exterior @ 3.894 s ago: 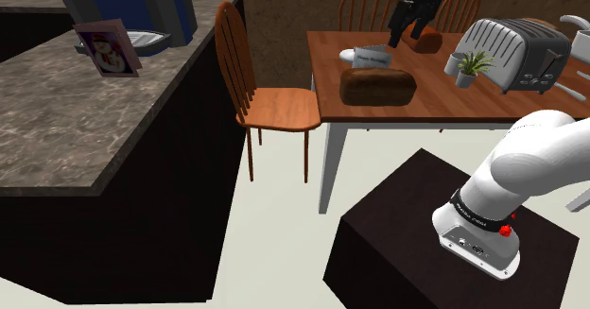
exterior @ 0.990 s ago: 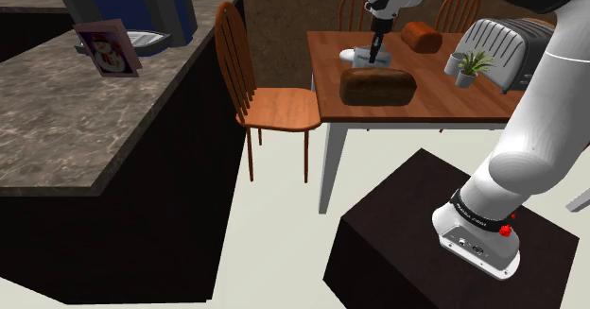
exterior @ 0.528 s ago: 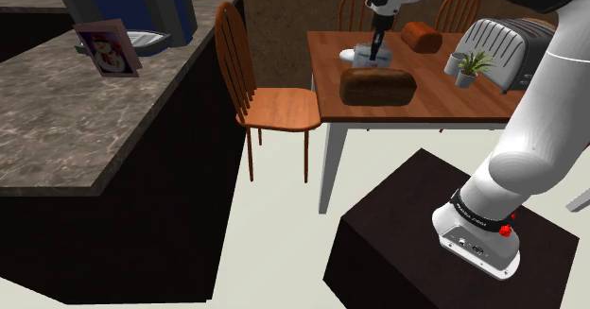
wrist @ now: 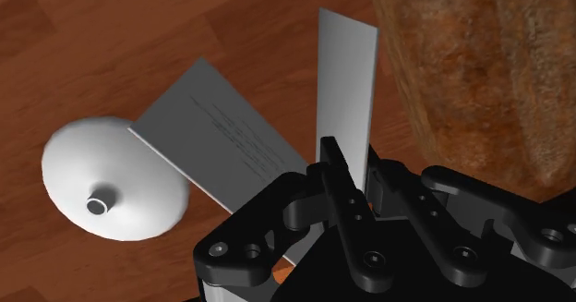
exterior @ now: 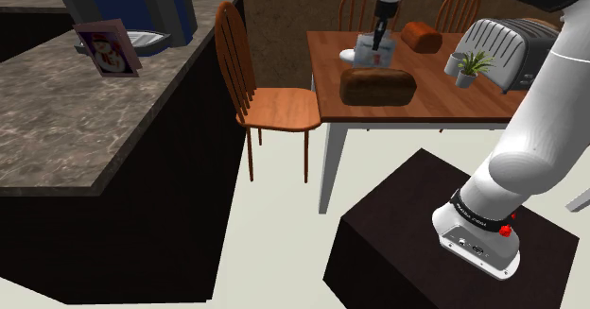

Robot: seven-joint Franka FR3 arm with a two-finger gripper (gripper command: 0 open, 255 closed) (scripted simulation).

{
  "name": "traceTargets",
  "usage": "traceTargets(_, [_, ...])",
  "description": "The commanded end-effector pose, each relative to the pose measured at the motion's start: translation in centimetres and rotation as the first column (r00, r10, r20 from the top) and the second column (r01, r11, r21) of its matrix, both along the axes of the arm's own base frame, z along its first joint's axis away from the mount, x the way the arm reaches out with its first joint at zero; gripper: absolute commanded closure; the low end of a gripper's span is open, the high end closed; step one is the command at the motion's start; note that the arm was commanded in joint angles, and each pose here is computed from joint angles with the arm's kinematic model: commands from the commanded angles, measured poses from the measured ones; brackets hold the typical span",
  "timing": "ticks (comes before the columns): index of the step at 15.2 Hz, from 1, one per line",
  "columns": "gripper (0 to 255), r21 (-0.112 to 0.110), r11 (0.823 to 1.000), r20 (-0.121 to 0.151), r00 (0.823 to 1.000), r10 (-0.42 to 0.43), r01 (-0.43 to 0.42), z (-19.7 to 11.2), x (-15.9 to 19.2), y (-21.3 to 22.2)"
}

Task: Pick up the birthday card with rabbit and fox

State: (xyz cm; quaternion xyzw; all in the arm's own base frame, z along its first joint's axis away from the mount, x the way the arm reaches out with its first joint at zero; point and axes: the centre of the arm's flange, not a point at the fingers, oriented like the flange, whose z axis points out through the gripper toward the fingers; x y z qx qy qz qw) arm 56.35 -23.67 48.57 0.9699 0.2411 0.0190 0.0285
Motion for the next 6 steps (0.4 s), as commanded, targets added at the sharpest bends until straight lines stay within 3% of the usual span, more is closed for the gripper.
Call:
traceTargets(1, [255, 0.000, 1.000, 0.000, 1.000, 0.000, 0.000, 1.1, 0.0, 0.0])
traceTargets(6, [255, 0.000, 1.000, 0.000, 1.000, 0.000, 0.000, 2.7, 0.0, 0.0])
